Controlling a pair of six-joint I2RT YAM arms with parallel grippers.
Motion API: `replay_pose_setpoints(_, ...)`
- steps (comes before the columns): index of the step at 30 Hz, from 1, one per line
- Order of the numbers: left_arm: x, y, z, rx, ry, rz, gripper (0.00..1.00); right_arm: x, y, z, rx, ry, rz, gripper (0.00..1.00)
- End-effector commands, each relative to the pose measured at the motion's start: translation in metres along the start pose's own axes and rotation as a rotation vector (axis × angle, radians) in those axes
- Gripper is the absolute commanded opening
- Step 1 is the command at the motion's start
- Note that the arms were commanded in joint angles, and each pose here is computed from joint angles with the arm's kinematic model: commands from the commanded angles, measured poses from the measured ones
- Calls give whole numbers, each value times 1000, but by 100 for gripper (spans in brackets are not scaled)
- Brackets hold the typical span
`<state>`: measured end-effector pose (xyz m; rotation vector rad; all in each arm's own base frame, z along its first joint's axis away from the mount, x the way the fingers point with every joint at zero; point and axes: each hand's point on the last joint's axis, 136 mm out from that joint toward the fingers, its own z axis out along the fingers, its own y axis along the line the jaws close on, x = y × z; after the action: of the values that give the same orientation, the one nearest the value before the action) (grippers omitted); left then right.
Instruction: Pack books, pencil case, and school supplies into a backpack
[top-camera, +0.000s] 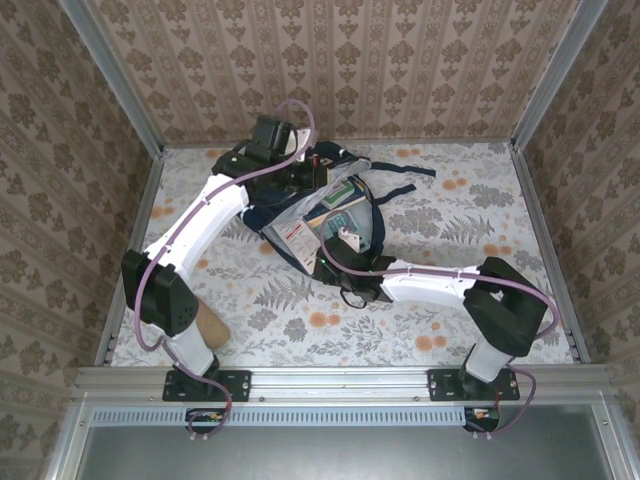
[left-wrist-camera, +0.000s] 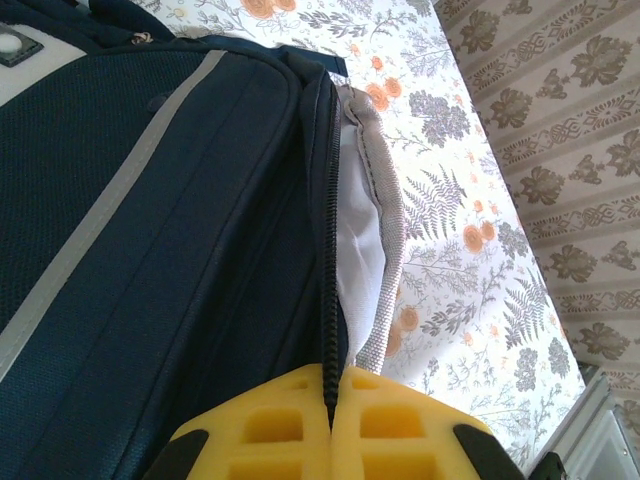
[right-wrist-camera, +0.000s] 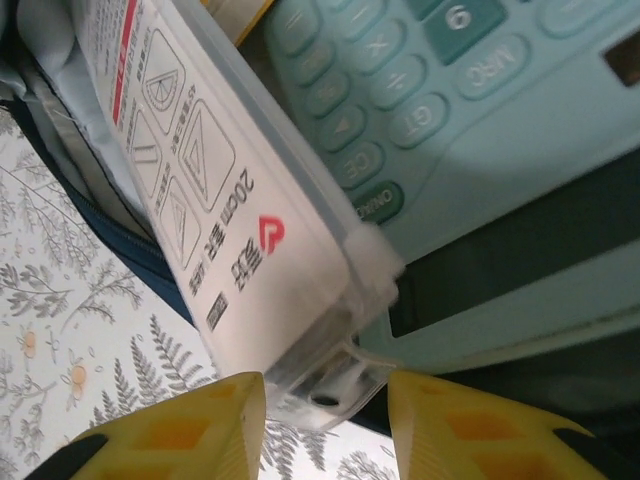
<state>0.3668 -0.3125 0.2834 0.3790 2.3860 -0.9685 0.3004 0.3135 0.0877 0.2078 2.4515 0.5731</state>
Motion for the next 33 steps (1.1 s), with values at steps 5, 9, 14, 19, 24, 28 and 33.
replay_pose_setpoints(5, -17, -33, -26, 88, -98, 46, 0, -27, 20, 22, -17, -4, 38, 15)
replay_pose_setpoints(9, -15, -33, -29, 84, -95, 51, 0, -44, 17, 19, 2, -33, 50, 2)
replay_pose_setpoints(14, -13, -31, -31, 74, -98, 57, 0, -73, 9, 13, 48, -69, 18, 1)
replay_pose_setpoints(19, -13, -31, -30, 83, -95, 54, 0, -77, 0, 25, 81, -21, -36, 13)
replay_pose_setpoints(24, -14, -29, -29, 76, -98, 54, 0, -56, 10, 26, 44, -3, -70, 10)
replay_pose_setpoints(28, -16, -28, -28, 81, -100, 49, 0, -37, 15, 27, 40, 24, -82, 11)
replay_pose_setpoints(33, -18, -26, -28, 77, -101, 50, 0, -31, 8, 15, 69, 20, -97, 45)
